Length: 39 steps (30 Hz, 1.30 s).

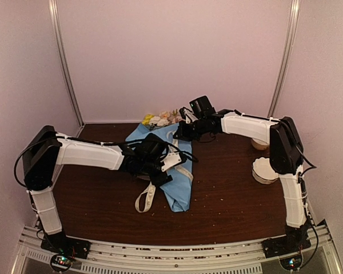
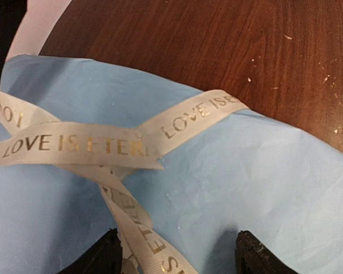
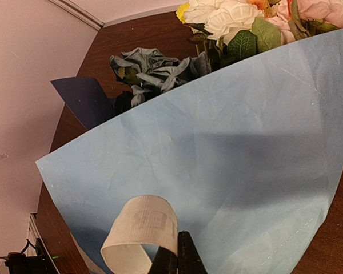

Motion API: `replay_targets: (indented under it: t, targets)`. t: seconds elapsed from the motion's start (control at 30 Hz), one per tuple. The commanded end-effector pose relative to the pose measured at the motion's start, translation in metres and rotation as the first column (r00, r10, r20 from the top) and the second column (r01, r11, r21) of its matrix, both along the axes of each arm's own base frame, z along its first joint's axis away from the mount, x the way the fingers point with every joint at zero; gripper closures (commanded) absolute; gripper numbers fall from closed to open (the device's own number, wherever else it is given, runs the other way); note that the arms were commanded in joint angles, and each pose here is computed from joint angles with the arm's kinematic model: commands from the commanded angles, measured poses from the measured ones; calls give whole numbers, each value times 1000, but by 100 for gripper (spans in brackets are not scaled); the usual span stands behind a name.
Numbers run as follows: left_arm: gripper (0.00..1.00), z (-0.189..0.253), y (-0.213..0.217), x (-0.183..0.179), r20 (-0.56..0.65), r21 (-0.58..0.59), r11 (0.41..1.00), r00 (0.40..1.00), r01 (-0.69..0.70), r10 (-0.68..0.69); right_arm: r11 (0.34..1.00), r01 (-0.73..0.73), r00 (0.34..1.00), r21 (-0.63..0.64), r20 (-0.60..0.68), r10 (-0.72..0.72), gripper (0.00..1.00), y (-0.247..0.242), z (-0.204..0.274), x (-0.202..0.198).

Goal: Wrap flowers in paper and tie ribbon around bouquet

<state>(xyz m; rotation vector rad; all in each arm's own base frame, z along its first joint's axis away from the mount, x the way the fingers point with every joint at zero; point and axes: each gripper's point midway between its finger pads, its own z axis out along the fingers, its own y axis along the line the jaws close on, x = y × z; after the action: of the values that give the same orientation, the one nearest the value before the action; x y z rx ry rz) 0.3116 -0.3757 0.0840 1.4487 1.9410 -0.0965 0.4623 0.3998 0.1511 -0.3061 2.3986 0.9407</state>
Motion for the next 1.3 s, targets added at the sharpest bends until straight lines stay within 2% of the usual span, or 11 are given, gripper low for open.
replay_targets:
  t: [0.0, 0.1, 0.27, 0.37, 0.63, 0.87, 0.93, 1.0, 1.03, 1.13, 1.27]
  targets:
    - [36, -2, 0, 15, -12, 3, 1000, 1000, -5, 5, 999, 42, 999, -6, 13, -42, 100, -2, 4, 8]
    - [49, -4, 5, 20, -15, -7, 1000, 1000, -28, 28, 999, 51, 999, -16, 19, -51, 100, -8, 4, 12]
    - [86, -5, 12, 27, -21, -25, 999, 999, -45, 44, 999, 43, 999, -32, 11, -43, 100, -14, -1, 11]
    - [100, -6, 12, 26, -31, -29, 999, 999, -37, 36, 999, 15, 1000, -40, -11, -15, 100, -13, -12, 5]
    - [100, 0, 12, 30, -17, -32, 999, 999, -34, 34, 998, 5, 1000, -68, -22, -6, 100, -17, -23, 0]
    - [100, 41, 3, 16, 11, -146, 988, 999, 45, -43, 999, -18, 999, -51, -48, 16, 100, -13, -25, -5]
    - [98, 39, 8, 18, 31, -119, 992, 998, 50, -47, 999, -15, 999, -49, -49, 12, 100, -13, -26, -3]
    - [67, 25, 11, 23, 19, -50, 998, 999, 35, -34, 999, -19, 999, -39, -50, 17, 100, -10, -24, -3]
    - [60, 20, 11, 25, 8, -22, 999, 999, 36, -36, 999, -18, 999, -37, -48, 16, 100, -10, -22, -3]
    - [46, 12, 4, 30, -14, 6, 999, 998, 53, -53, 999, -16, 999, -43, -41, 15, 100, -10, -20, -2]
    - [41, 5, 1, 43, -6, 20, 999, 999, 36, -36, 999, -17, 999, -50, -40, 15, 100, -12, -20, -3]
